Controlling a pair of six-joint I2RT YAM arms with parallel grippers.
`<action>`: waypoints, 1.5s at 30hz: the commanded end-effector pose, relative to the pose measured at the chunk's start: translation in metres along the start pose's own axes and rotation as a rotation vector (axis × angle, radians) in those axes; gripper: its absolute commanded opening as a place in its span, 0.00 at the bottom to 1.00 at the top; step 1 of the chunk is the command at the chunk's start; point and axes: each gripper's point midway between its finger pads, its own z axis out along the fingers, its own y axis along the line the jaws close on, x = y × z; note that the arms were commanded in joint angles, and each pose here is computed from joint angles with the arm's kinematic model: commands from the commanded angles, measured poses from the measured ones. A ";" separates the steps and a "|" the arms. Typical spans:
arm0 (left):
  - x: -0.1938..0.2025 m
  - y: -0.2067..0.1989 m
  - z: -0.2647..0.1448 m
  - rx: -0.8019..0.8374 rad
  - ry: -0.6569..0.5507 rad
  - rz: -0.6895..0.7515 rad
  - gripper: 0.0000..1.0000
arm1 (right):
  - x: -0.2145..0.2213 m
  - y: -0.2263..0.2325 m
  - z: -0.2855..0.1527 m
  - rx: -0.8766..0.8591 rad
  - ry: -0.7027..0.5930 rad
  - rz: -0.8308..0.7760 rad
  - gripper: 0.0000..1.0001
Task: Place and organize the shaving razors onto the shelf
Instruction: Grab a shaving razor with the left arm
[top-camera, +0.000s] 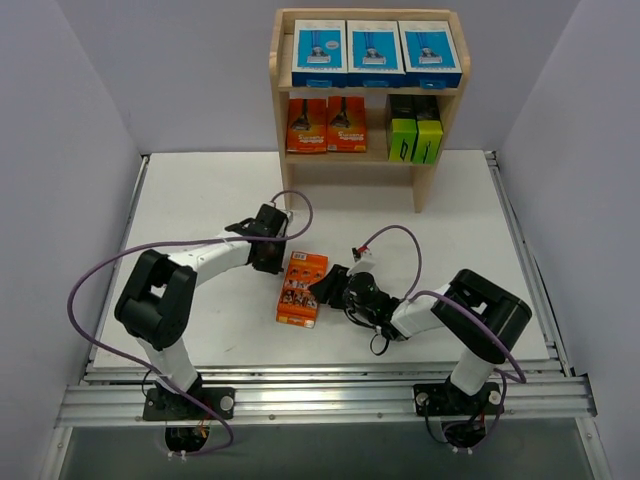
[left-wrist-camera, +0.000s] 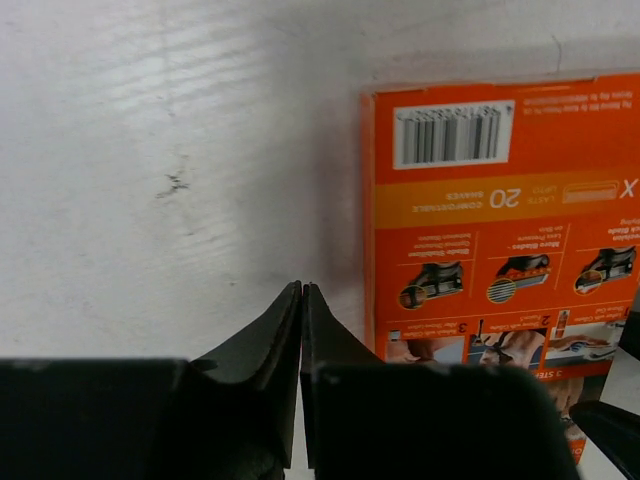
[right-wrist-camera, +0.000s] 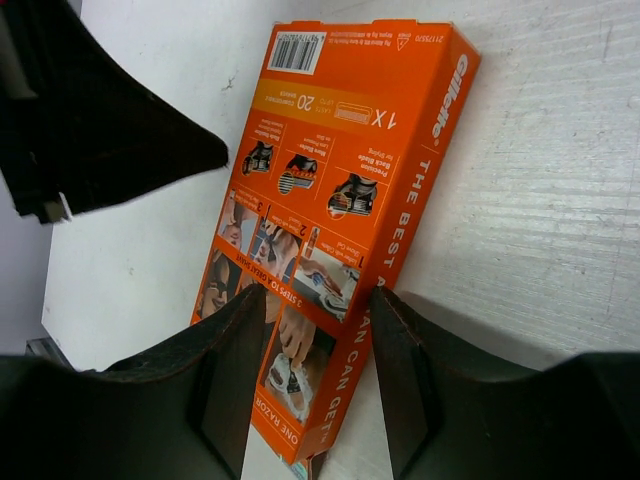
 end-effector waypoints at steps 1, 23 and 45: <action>-0.001 -0.012 0.001 -0.028 0.023 0.086 0.11 | -0.018 0.022 -0.003 -0.044 -0.064 0.011 0.42; 0.000 -0.060 -0.015 0.192 -0.005 0.073 0.04 | -0.007 0.027 0.001 -0.067 -0.052 0.010 0.41; -0.008 -0.102 -0.049 0.364 -0.098 0.122 0.02 | -0.009 0.022 -0.010 -0.094 -0.075 0.029 0.57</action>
